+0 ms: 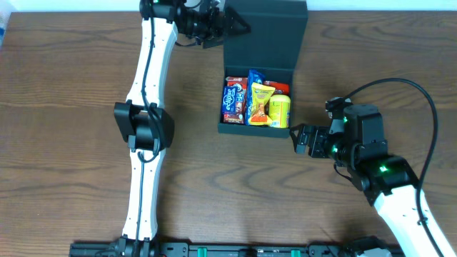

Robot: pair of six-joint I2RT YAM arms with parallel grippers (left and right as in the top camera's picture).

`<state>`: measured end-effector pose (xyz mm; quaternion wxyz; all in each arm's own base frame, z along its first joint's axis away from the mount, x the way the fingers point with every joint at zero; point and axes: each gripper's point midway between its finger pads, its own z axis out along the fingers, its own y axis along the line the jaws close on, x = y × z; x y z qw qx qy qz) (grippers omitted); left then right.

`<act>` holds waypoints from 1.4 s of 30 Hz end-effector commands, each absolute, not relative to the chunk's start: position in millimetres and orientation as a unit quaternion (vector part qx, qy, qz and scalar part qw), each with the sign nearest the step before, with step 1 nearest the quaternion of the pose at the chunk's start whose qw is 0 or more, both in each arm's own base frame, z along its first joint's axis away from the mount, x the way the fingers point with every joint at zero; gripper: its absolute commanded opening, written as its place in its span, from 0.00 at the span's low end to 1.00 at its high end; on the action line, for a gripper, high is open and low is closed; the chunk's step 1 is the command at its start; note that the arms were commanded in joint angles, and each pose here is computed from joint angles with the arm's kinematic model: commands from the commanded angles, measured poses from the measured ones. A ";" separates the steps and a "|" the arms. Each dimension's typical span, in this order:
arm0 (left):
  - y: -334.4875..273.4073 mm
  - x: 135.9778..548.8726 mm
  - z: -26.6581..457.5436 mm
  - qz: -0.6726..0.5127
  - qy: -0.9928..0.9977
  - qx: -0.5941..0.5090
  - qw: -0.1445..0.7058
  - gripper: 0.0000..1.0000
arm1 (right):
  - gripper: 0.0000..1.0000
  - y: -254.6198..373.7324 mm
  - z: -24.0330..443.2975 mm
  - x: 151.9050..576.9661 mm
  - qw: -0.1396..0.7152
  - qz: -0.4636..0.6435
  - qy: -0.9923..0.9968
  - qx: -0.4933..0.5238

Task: Pack container
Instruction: 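Swing the lid forward with the left gripper to close the box, then bring both grippers to the left and right sides of the box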

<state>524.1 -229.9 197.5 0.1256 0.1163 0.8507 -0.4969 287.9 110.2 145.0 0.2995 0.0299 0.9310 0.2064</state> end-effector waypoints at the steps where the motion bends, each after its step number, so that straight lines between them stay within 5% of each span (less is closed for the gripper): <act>1: -228.4 516.4 219.0 -0.483 0.846 0.160 0.159 0.96 | 0.99 110.4 146.2 288.0 0.301 0.204 0.931 0.031; 18: -237.4 443.3 259.5 -0.442 0.870 0.188 0.114 0.96 | 0.99 109.9 144.5 285.2 0.295 0.202 0.933 0.032; 35: -176.4 415.2 357.4 -0.221 0.922 0.133 0.287 0.96 | 0.99 123.0 249.7 291.9 0.402 0.183 0.896 -0.043; 42: -149.8 406.0 385.1 -0.173 0.924 0.077 0.333 0.96 | 0.99 129.8 252.6 289.5 0.411 0.149 0.897 -0.055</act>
